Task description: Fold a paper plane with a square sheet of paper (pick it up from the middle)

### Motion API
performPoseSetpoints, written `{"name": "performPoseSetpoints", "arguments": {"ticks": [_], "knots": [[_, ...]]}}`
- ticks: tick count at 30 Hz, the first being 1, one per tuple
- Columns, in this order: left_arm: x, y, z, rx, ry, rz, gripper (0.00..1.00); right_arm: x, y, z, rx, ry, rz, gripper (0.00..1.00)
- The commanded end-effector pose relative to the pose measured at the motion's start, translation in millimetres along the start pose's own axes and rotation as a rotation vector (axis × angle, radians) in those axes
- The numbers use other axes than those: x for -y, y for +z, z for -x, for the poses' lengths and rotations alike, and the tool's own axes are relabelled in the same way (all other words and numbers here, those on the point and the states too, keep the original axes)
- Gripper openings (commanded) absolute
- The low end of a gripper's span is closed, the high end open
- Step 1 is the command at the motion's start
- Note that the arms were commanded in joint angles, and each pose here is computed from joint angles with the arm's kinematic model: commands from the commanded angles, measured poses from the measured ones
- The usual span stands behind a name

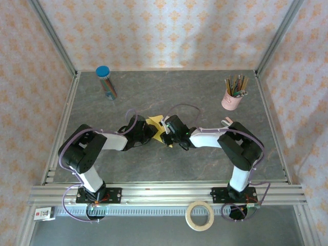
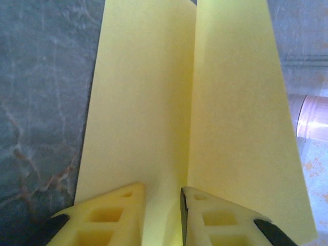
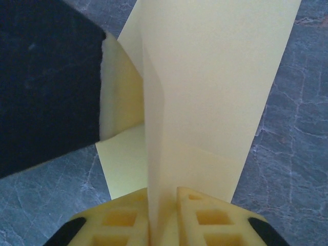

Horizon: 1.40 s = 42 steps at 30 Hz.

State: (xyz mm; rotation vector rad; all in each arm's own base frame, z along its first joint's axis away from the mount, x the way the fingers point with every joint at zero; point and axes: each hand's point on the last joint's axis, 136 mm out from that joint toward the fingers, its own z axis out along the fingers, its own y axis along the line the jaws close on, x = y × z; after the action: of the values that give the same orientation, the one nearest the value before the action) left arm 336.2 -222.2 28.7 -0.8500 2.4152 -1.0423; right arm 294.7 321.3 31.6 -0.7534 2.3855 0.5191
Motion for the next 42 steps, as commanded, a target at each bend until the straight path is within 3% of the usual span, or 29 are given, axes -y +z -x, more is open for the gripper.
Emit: {"name": "performPoseSetpoints", "arguments": {"ticks": [1, 19, 42], "knots": [[3.4, -10.2, 2.7, 0.032, 0.027, 0.016, 0.25, -6.0, 0.9, 5.8, 0.005, -0.001, 0.026, 0.15], [34.5, -26.4, 3.7, 0.055, 0.057, -0.163, 0.23, -16.2, 0.0, 3.3, -0.043, 0.201, 0.350, 0.10], [37.3, -8.3, -4.1, -0.035, 0.056, -0.239, 0.12, -12.1, 6.4, -17.8, -0.125, 0.314, 0.443, 0.10]]}}
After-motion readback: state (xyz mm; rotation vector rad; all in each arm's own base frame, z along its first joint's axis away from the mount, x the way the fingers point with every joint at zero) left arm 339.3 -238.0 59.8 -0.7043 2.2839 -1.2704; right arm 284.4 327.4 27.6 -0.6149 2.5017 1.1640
